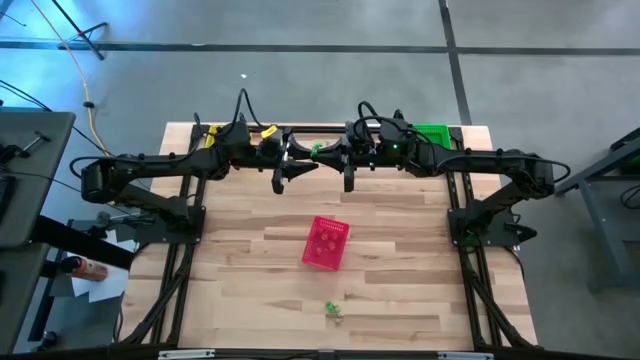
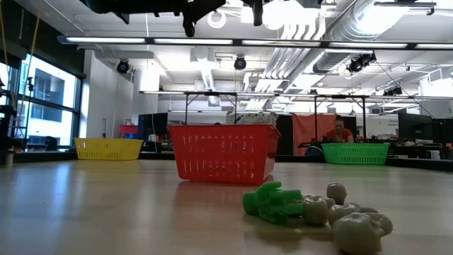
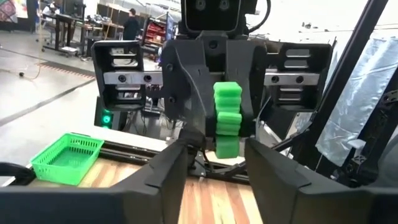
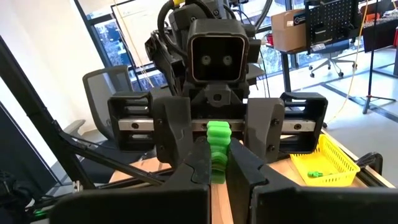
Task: Sort Halloween decoration
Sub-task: Put the green skeleton toy into the yellow bin
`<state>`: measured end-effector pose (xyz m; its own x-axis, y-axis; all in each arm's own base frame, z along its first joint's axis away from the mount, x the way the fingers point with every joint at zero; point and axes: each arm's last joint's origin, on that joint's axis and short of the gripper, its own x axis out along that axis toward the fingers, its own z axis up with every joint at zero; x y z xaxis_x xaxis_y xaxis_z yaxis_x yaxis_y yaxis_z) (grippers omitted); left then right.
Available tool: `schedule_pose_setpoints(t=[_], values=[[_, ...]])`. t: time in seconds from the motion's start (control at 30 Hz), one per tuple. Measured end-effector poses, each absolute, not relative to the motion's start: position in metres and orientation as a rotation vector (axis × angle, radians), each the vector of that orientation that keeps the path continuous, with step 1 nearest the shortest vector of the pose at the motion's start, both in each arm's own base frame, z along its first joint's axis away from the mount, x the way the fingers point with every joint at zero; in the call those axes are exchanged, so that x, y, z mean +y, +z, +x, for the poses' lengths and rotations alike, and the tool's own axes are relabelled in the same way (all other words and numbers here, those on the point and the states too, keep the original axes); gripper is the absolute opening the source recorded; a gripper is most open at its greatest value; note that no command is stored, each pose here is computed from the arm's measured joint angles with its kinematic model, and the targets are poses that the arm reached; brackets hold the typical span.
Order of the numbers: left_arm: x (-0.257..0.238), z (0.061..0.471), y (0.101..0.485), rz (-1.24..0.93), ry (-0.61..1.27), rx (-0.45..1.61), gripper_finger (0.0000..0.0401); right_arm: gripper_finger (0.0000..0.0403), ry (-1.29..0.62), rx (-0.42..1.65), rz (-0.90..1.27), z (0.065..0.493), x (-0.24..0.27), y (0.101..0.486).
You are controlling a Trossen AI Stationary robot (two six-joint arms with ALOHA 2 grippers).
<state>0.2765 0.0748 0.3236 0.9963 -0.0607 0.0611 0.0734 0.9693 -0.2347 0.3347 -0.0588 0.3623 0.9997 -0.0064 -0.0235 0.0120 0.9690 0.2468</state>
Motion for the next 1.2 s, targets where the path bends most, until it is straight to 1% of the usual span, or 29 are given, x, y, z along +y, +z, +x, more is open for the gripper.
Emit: schedule_pose_setpoints(t=[0.33, 0.53, 0.6, 0.7, 0.8, 0.93, 1.03, 1.13, 1.2], values=[[0.075, 0.276, 0.325, -0.235, -0.063, -0.064, 0.0074, 0.0005, -0.01, 0.025, 0.254, 0.335, -0.059, 0.362], [0.075, 0.276, 0.324, -0.237, -0.06, -0.059, 0.002, 0.0021, -0.012, 0.03, 0.259, 0.335, -0.059, 0.362], [0.076, 0.276, 0.323, -0.244, -0.056, -0.047, 0.0009, 0.003, -0.012, 0.035, 0.273, 0.334, -0.059, 0.361], [0.079, 0.275, 0.321, -0.265, -0.044, -0.024, 0.0009, 0.0053, -0.017, 0.039, 0.286, 0.334, -0.059, 0.361], [0.083, 0.272, 0.319, -0.277, -0.026, 0.008, 0.0007, 0.0089, -0.024, 0.02, 0.32, 0.328, -0.06, 0.367], [0.092, 0.259, 0.32, -0.28, 0.034, 0.048, 0.0004, 0.0145, -0.059, -0.042, 0.28, 0.313, -0.064, 0.384], [0.097, 0.242, 0.33, -0.268, 0.074, 0.046, 0.0003, 0.0181, -0.118, -0.062, 0.22, 0.3, -0.068, 0.394], [0.096, 0.225, 0.34, -0.226, 0.097, 0.038, 0.0003, 0.0204, -0.144, -0.056, 0.195, 0.286, -0.071, 0.402], [0.092, 0.215, 0.349, -0.191, 0.095, 0.007, 0.0003, 0.0211, -0.154, -0.032, 0.202, 0.28, -0.072, 0.402]])
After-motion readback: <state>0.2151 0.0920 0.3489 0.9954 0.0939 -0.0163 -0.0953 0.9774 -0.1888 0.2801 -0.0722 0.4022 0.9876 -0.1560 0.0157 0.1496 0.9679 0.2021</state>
